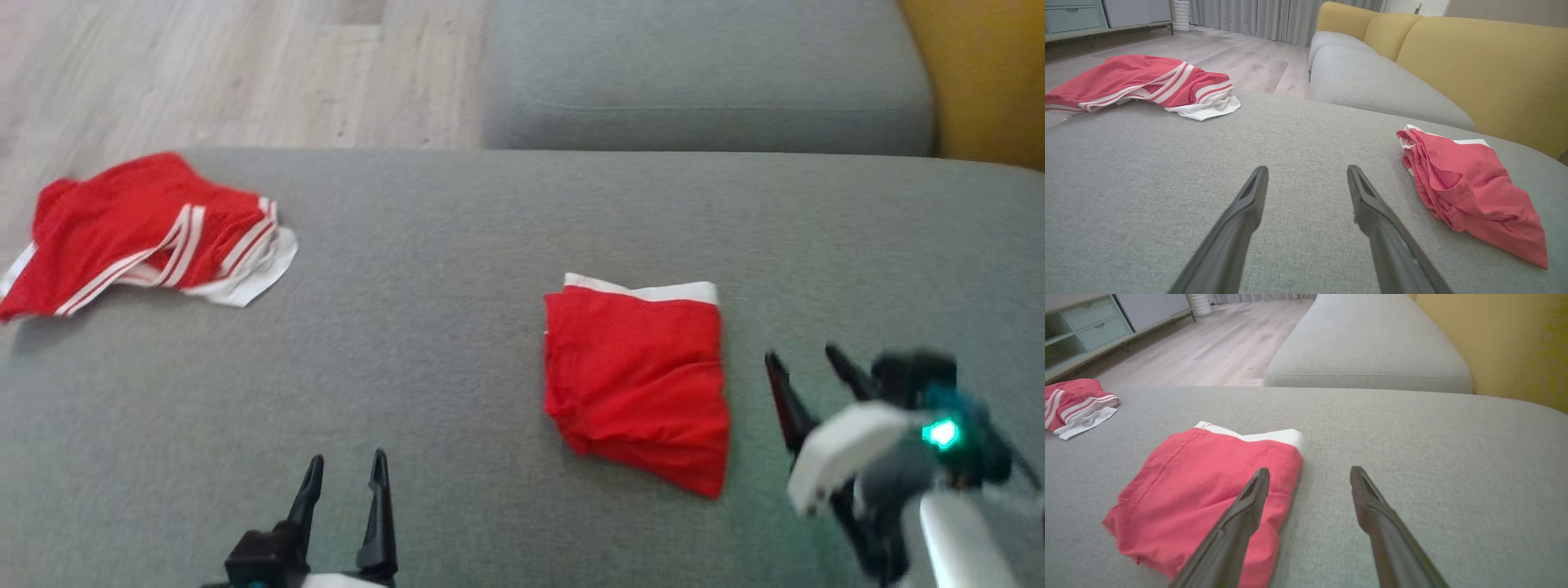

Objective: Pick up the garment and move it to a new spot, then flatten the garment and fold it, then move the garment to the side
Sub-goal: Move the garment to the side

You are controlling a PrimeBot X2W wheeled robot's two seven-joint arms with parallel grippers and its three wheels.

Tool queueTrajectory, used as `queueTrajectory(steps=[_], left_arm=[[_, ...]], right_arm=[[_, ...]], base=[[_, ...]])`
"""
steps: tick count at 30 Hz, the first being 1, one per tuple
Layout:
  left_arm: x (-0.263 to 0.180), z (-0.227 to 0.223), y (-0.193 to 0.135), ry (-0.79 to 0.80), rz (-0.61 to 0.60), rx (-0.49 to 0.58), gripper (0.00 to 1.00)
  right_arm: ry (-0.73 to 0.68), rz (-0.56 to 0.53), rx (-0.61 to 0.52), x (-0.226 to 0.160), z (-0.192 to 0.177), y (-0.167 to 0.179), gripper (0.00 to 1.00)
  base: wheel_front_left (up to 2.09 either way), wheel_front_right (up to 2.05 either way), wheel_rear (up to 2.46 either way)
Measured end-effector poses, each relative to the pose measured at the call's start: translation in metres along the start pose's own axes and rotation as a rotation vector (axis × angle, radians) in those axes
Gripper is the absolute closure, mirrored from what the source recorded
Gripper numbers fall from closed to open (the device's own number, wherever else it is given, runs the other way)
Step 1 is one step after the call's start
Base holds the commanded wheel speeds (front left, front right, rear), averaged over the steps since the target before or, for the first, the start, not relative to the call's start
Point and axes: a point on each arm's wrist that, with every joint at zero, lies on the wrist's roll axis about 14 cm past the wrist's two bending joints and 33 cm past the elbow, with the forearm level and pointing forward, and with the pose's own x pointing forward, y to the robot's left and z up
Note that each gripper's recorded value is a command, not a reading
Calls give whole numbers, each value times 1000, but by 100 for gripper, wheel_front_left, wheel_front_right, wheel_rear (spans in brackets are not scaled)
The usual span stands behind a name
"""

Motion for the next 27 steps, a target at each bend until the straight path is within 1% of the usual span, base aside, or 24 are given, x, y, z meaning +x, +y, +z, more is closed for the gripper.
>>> queueTrajectory(steps=[2,5,12,16,17,18,19,20,21,24,27], left_arm=[[0,1,2,-3,14,-9,0],[0,-2,10,5,43,-20,0],[3,-6,31,20,127,-38,0],[2,-10,45,33,179,-37,0],[2,-11,47,36,181,-38,0],[2,-13,48,42,186,-37,0],[3,-14,48,45,185,-32,0],[3,-14,48,45,185,-32,0],[5,-15,47,48,181,-29,0],[15,-11,37,42,138,-18,0],[30,-4,21,24,80,-7,0]], right_arm=[[43,7,-15,15,5,1,0],[142,21,-18,34,-3,4,0],[363,79,-14,69,-41,14,0],[463,120,26,79,-64,26,0],[478,130,44,81,-69,28,31],[483,138,58,82,-71,31,56],[482,144,62,85,-70,32,73],[482,144,62,85,-70,32,93],[479,147,59,87,-69,32,100],[447,146,58,89,-62,29,100],[405,105,42,89,-52,8,100]], base=[[0,0,0],[0,0,0],[0,0,0],[0,0,0],[0,0,0],[0,0,0],[0,0,0],[0,0,0],[0,0,0],[0,0,0],[0,0,0]])
